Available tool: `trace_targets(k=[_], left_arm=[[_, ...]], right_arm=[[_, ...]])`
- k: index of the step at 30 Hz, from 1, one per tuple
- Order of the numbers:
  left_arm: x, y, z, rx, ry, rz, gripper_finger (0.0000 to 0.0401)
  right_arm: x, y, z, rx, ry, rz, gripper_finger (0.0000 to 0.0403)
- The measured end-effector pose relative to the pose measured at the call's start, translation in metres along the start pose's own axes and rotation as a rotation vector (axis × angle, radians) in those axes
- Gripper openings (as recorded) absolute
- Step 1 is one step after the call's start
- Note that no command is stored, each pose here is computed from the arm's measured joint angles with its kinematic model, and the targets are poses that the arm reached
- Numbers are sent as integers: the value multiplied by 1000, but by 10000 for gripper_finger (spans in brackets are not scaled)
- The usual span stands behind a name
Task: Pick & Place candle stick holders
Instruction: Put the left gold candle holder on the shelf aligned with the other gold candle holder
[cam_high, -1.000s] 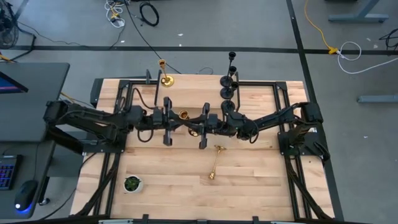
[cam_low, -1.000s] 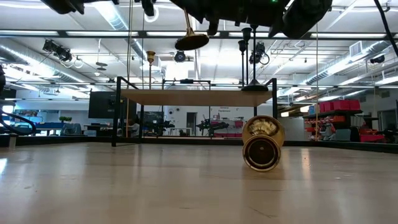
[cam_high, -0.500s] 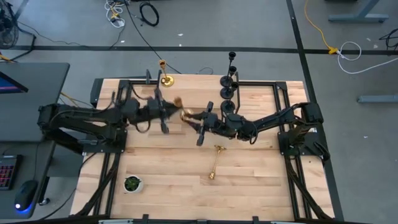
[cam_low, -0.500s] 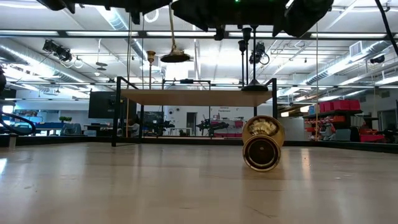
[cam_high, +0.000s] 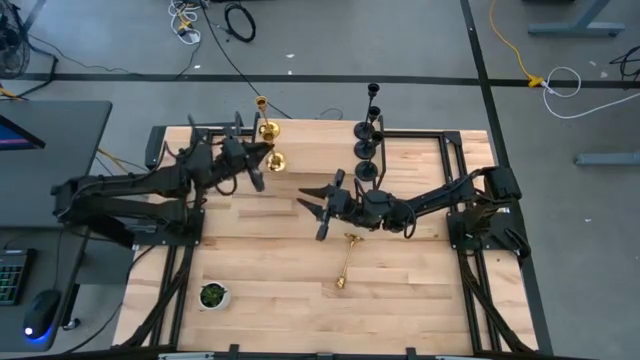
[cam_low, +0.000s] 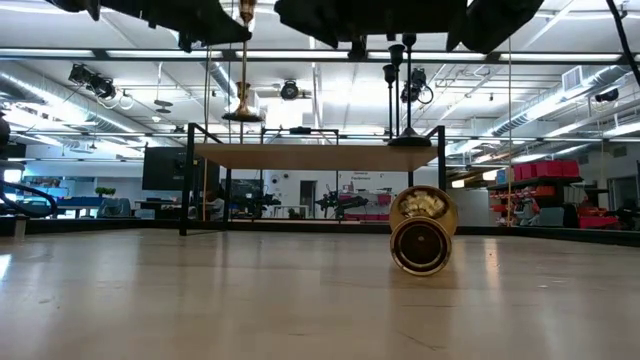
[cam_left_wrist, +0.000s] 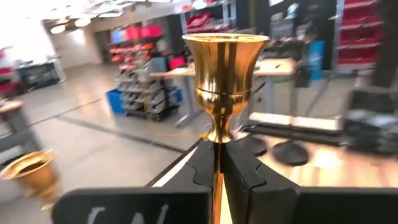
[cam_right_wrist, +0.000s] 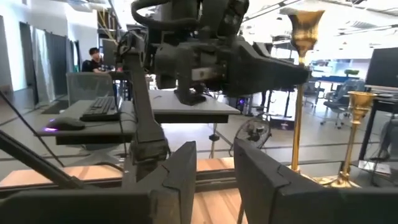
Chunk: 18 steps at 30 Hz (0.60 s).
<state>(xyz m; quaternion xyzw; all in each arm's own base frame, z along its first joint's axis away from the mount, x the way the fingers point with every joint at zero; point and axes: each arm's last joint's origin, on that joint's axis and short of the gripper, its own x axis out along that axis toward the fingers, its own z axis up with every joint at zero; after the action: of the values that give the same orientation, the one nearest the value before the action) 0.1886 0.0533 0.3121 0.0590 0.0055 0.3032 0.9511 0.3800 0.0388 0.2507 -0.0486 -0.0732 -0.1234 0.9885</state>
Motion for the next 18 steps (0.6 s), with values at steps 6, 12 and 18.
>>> trace_targets(k=[6,12,18], left_arm=[[7,22,-9,3,69,116,12],[12,46,-12,-67,67,144,12],[14,66,-14,-144,65,118,12]], right_arm=[[-2,6,1,-8,-2,20,109],[-3,7,1,-23,-3,20,109],[-3,7,1,-22,-4,19,110]])
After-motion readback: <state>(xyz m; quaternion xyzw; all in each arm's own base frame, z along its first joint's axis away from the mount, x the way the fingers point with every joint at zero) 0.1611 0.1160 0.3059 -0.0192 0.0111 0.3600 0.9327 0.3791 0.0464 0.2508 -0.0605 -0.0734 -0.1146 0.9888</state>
